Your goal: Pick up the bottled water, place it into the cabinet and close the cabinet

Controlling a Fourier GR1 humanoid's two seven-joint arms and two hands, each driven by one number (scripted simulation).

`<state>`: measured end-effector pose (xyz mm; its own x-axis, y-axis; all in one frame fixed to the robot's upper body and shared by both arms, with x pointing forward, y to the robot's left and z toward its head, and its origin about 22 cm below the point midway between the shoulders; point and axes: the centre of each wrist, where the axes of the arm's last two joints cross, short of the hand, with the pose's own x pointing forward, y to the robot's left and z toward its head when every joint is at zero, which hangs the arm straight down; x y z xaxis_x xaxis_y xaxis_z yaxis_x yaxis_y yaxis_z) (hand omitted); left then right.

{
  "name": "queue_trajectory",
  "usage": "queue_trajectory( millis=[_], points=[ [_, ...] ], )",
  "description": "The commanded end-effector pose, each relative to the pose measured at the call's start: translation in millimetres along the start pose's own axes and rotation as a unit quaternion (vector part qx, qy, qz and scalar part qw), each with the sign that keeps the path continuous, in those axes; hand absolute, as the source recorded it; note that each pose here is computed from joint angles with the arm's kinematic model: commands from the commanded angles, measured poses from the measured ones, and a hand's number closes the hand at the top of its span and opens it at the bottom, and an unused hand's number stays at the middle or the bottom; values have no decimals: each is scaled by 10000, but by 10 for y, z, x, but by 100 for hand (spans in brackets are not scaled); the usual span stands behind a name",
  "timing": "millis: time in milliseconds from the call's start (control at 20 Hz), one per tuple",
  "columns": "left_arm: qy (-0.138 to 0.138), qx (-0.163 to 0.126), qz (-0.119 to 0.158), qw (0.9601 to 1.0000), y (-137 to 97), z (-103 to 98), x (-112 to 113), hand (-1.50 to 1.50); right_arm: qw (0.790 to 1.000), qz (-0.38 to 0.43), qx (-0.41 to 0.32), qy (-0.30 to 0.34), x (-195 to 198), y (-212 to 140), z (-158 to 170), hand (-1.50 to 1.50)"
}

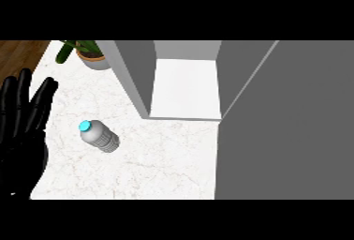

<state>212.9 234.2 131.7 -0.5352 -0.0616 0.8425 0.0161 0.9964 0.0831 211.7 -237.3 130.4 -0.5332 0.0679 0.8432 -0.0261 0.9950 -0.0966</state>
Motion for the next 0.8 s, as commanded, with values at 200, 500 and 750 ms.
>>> queue_trajectory(
  millis=[200, 500, 750],
  points=[
    [424, 1178, -438, 9912, 266, 9, 65, -150, 9972, 266, 196, 663, 205, -92, 423, -150],
    [1424, 1964, 831, 9666, -61, 314, 74, -150, 9887, -690, 646, 1168, 383, -38, 621, -150],
    [1383, 2077, 886, 9643, -180, 481, 387, -150, 9890, -732, 686, 1082, 543, -153, 843, -150]
  ],
)
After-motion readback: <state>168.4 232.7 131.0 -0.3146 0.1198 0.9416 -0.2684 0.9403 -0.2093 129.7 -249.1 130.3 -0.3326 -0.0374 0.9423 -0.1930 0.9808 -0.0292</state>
